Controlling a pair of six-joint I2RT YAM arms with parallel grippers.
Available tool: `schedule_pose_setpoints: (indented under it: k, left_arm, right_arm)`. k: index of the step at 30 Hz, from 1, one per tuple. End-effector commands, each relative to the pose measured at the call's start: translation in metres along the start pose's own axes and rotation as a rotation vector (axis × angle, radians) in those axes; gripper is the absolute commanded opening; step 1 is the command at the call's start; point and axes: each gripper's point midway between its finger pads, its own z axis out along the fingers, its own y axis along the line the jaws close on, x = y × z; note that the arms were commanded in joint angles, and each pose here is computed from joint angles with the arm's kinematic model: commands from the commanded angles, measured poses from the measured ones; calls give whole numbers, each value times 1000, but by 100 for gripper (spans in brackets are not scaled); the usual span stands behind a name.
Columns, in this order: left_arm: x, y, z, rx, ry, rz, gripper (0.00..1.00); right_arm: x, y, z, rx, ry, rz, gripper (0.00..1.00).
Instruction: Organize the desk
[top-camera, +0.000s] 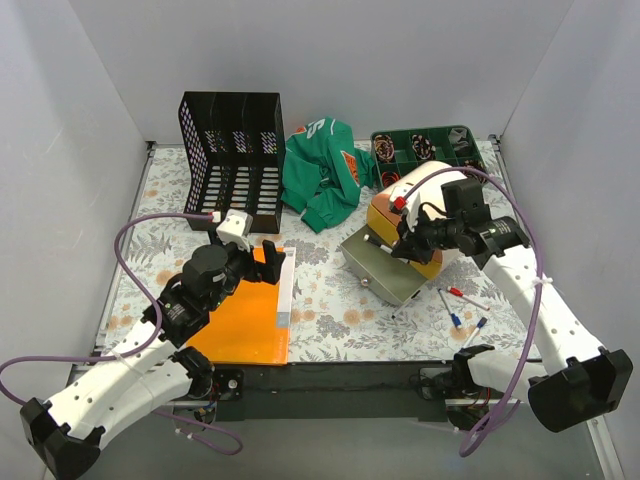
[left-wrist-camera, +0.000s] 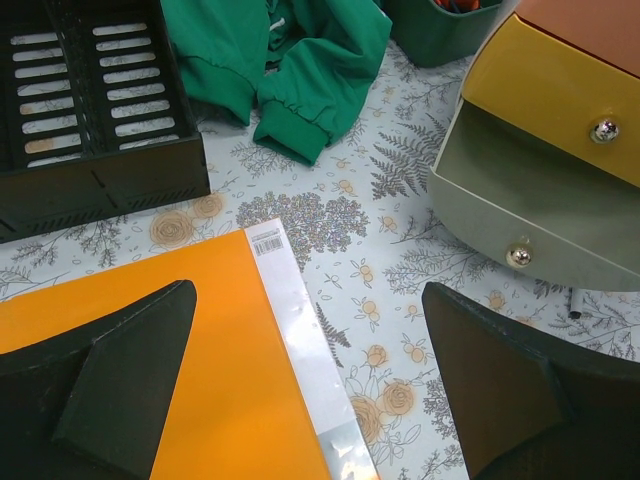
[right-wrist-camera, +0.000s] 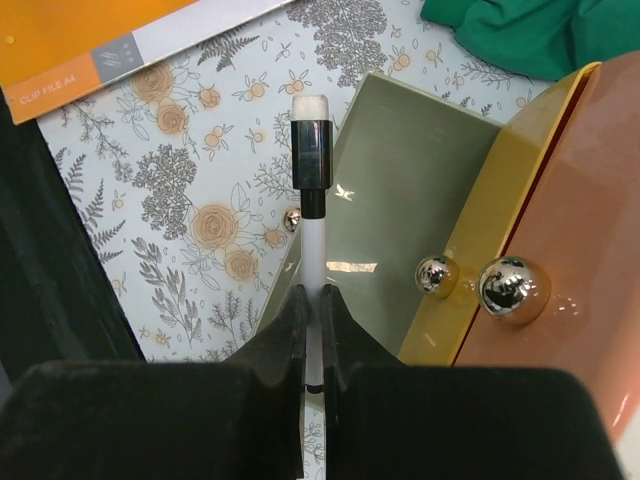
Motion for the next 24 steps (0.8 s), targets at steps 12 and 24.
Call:
schedule_pose_setpoints:
  k: [12,24]
  left_arm:
    - [2,2,0,0,3,16,98]
    - [14,-23,2,143,50,27,98]
  right_arm:
    - [23,-21,5,139,82,-3,39]
    - [14,18,-6,-31,31,-81,52]
